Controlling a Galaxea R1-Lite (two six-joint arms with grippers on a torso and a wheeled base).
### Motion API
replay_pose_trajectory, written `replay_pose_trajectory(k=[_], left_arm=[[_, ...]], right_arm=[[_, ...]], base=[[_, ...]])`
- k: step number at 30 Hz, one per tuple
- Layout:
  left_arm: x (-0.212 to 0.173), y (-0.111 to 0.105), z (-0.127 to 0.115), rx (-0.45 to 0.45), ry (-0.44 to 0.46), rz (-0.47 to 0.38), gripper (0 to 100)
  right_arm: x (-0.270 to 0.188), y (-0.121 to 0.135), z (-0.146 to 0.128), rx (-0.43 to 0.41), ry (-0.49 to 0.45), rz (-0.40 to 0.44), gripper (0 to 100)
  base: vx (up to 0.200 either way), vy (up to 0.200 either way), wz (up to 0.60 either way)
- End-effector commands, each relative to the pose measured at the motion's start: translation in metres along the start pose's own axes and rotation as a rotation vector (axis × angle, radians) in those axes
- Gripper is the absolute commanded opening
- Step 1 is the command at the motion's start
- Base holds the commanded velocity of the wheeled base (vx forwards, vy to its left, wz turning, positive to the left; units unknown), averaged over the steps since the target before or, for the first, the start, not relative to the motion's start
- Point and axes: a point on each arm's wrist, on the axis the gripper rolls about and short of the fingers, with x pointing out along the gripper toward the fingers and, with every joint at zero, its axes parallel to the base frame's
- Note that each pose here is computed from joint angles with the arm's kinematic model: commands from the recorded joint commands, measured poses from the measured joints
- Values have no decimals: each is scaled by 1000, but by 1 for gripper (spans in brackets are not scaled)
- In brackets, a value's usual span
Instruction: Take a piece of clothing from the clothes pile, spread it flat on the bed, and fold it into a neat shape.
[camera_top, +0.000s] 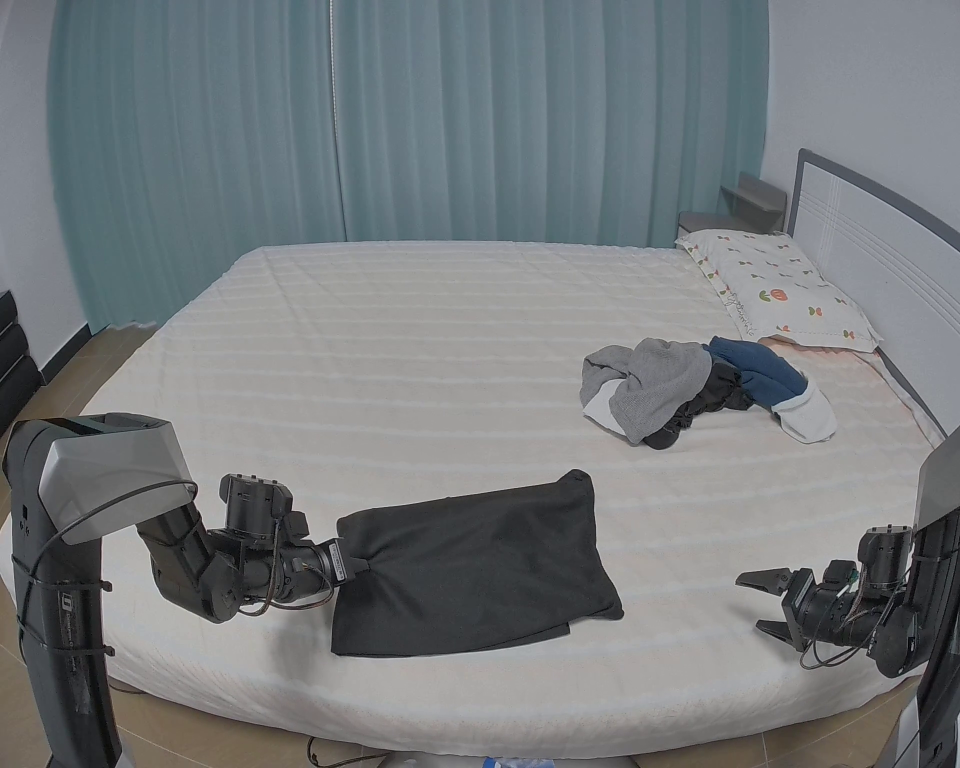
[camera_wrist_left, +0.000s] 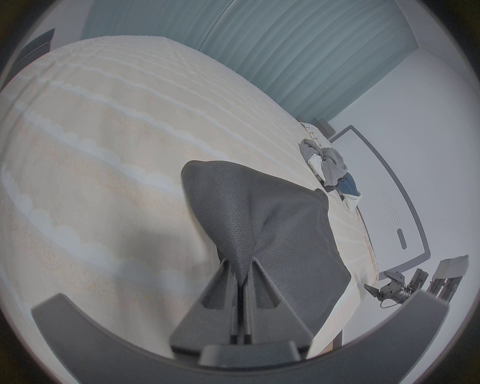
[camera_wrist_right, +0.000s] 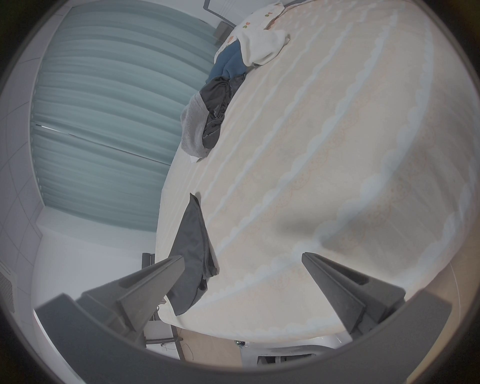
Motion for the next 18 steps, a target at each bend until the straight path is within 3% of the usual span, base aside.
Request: replay_pose_trajectory(k=[1, 18], left_arm=[[-1, 1, -1, -3, 2, 2, 0], [-5, 2, 3, -13, -11, 8, 0]], right_arm=[[0, -4, -4, 13, 18, -17, 100], [1, -6, -6, 19, 43, -13, 100]], base=[[0, 200, 0], [0, 200, 0]])
